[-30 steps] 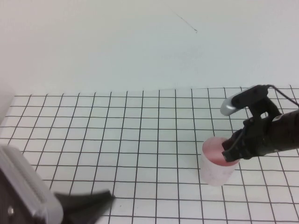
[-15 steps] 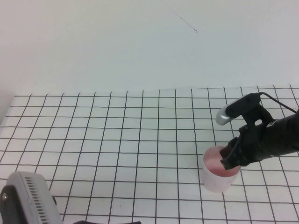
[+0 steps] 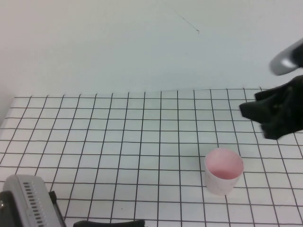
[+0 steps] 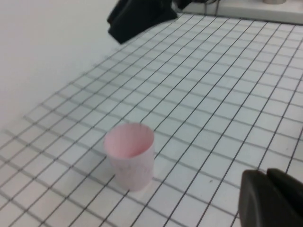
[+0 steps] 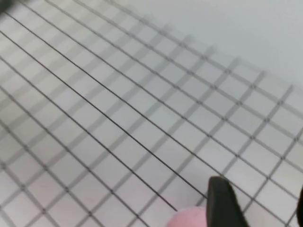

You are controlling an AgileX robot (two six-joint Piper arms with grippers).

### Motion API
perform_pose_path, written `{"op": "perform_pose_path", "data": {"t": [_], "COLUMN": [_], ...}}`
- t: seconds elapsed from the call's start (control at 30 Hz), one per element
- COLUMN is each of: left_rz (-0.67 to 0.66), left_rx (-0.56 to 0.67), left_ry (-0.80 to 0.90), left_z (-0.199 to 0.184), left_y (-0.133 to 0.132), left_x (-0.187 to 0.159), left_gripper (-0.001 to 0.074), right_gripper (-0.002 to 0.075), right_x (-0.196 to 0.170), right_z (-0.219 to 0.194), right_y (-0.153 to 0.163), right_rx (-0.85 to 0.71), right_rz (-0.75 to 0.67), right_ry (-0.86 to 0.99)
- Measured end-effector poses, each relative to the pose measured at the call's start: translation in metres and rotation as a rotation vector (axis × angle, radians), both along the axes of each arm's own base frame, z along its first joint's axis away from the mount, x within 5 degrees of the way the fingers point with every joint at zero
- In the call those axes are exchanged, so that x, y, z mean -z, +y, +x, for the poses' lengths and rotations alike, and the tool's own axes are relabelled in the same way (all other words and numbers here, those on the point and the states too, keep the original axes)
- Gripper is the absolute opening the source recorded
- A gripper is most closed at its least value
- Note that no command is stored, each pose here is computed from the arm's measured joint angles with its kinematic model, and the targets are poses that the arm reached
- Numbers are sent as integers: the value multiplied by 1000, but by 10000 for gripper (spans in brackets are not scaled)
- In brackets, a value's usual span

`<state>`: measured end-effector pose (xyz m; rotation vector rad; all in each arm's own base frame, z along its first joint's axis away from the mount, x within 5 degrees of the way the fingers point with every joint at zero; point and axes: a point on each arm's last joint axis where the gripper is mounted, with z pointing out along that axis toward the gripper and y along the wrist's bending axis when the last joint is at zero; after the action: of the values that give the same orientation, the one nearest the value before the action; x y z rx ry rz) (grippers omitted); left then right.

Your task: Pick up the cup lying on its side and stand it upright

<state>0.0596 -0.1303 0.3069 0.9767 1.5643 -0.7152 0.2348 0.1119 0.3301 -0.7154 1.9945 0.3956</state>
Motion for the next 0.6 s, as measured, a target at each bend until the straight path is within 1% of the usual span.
{"op": "perform_pose_path", "data": {"t": [0.1,0.17,0.23,0.33,0.47,0.6], "left_rz": [5,8,6,4,2,-1], "left_rx": [18,19,21,25,29,28], "left_ry": [-43,-52,-50,-50,-51,-42], "left_z": [-1,-1,-1,-1,-1,-1], "left_y": [-1,-1,-1,-1,-1,-1], "left_x": [-1,-2,-2,-2,-2,-2], "left_gripper": [1,1,1,1,1,1], "right_gripper": [320,264,179,6,2,2], "right_x": [-29,-41,-51,-55,-46,-25], "right_z": [-36,-60,-83,-111,-144,-171], "right_y": [-9,-15,-24,-39,-58,-78], "right_rx": [-56,-81,-79,-41,36,142], "right_rz": [23,26,18,5,-19,-40], "right_ry": [-65,-83,-107,-129,-145,-161]}}
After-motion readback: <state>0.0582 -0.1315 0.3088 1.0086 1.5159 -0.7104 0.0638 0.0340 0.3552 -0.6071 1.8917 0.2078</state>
